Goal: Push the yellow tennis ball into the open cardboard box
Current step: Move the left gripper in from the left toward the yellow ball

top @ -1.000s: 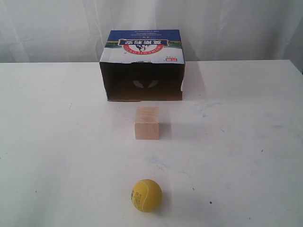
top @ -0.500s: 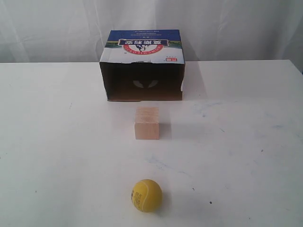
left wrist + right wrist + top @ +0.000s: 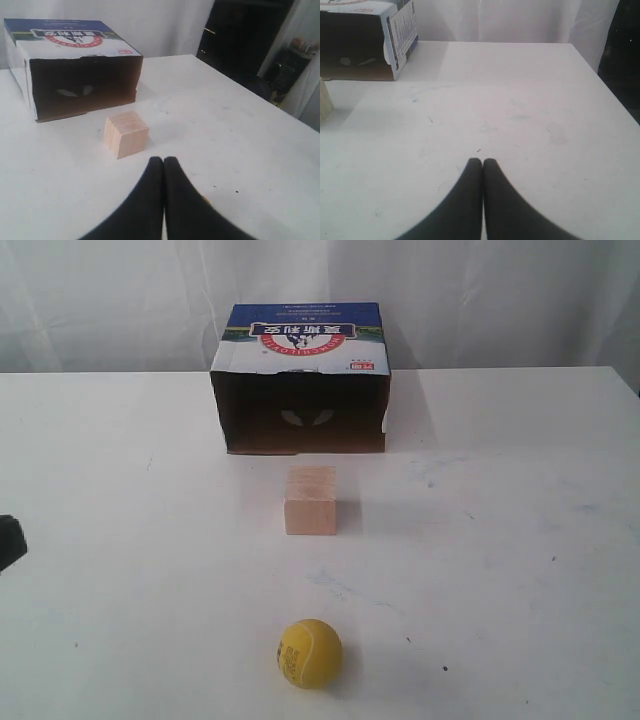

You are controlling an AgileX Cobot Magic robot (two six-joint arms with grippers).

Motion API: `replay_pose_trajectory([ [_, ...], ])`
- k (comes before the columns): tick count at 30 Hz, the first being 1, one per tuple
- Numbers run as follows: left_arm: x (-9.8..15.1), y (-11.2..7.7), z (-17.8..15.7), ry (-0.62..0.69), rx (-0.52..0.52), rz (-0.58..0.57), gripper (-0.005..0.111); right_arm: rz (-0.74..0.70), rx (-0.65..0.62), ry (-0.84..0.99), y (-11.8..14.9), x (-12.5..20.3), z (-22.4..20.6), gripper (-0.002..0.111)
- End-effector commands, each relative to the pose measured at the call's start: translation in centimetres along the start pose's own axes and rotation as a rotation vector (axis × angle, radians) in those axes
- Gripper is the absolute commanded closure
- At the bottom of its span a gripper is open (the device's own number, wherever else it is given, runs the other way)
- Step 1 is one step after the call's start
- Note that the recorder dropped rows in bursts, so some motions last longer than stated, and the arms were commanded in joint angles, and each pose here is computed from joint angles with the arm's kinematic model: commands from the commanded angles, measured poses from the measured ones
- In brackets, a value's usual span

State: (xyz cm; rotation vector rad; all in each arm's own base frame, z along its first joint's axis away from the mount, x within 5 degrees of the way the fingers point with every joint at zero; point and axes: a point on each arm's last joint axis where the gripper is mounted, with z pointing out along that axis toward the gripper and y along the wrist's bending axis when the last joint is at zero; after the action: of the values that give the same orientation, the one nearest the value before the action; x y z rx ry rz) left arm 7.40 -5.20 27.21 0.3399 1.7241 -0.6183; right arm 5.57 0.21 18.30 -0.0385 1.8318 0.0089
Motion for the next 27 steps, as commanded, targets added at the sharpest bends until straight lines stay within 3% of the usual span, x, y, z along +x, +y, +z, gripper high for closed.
replay_pose_trajectory([
  [1, -0.3, 0.2, 1.5, 0.02, 0.076, 0.068, 0.107, -0.002, -0.001, -0.012, 0.0, -0.1, 0.0, 0.108],
  [10, -0.5, 0.8, 5.0, -0.006, 0.234, 0.023, 0.107, -0.002, -0.001, -0.012, 0.0, -0.1, 0.0, 0.108],
  [14, -0.4, 1.1, 6.6, 0.042, 0.318, 0.019, 0.107, -0.002, -0.001, -0.012, 0.0, -0.1, 0.0, 0.108],
  [23, 0.8, 2.4, 9.5, 0.145, 0.375, -0.043, 0.107, -0.002, -0.001, -0.012, 0.0, -0.1, 0.0, 0.108],
  [27, 1.9, 2.8, 10.7, 0.181, 0.417, 0.016, 0.107, -0.003, -0.001, -0.01, 0.0, 0.0, 0.0, 0.108],
])
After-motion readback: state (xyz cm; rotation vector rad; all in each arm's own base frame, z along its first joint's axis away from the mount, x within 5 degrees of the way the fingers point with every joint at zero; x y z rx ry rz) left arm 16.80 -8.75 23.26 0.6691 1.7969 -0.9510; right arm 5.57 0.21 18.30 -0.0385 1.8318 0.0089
